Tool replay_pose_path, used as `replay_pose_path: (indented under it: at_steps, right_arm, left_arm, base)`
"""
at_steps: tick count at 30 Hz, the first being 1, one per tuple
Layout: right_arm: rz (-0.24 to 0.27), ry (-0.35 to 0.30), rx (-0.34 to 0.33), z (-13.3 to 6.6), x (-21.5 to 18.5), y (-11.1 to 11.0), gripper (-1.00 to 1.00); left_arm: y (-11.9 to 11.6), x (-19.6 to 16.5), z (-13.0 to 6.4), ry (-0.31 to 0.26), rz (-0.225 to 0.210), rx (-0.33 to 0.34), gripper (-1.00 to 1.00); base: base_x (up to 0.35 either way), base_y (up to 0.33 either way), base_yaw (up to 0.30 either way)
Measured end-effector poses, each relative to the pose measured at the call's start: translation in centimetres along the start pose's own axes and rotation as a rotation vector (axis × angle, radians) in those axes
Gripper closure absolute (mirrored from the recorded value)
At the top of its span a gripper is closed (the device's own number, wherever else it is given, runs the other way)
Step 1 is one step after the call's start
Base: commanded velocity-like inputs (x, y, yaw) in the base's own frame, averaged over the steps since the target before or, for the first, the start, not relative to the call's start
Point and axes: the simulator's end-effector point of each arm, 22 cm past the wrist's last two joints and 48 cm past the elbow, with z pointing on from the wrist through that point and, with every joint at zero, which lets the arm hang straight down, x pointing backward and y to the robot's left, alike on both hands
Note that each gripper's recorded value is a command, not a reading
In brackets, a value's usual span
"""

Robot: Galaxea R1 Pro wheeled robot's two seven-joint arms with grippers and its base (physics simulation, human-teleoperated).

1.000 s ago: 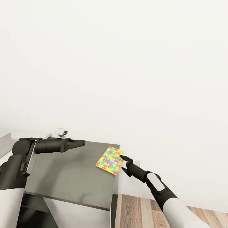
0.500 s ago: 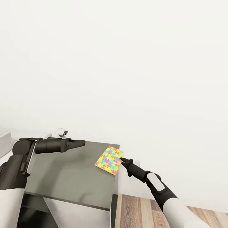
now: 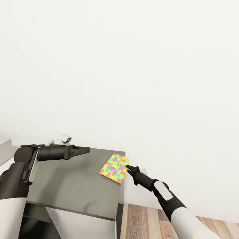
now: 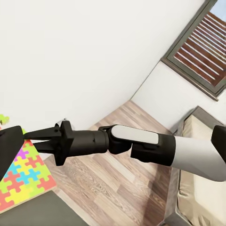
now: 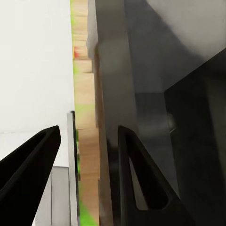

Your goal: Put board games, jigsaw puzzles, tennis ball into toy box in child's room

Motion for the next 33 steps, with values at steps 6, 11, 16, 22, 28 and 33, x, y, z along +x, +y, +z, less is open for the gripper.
replay_pose_path:
  at_steps: [6, 11, 16, 22, 28, 33]
  right_arm:
    - [-0.001, -0.001, -0.002, -0.1, -0.1, 0.5, 1.0]
    - [-0.008, -0.001, 0.002, -0.3, -0.4, 1.3, 1.0]
    - [-0.011, -0.003, 0.005, -0.5, -0.7, 2.1, 1.0]
    - [-0.004, 0.007, 0.004, -0.5, -0.5, 3.3, 1.0]
    - [0.0, 0.012, 0.002, -0.5, -0.3, 3.4, 1.0]
    - [0.02, 0.064, 0.002, -0.6, 0.8, 4.3, 1.0]
  left_arm:
    - [-0.2, -0.3, 0.0, 0.001, 0.0, 0.001, -1.0]
    - [-0.6, -1.2, 0.0, 0.001, 0.0, 0.0, -1.0]
    - [-1.0, -2.0, -0.1, 0.001, 0.0, 0.0, -1.0]
    - [-1.5, -3.1, -0.1, 0.001, 0.0, 0.0, -1.0]
    - [-1.7, -2.7, 0.4, 0.015, 0.0, 0.011, -1.0]
    - [-2.3, -3.3, 0.6, 0.025, 0.001, 0.017, -1.0]
  base:
    - [0.0, 0.0, 0.0]
    - [0.0, 0.0, 0.0]
    - [0.0, 0.0, 0.0]
    - [0.0, 0.0, 0.0]
    - [0.0, 0.0, 0.0]
    - [0.0, 0.0, 0.0]
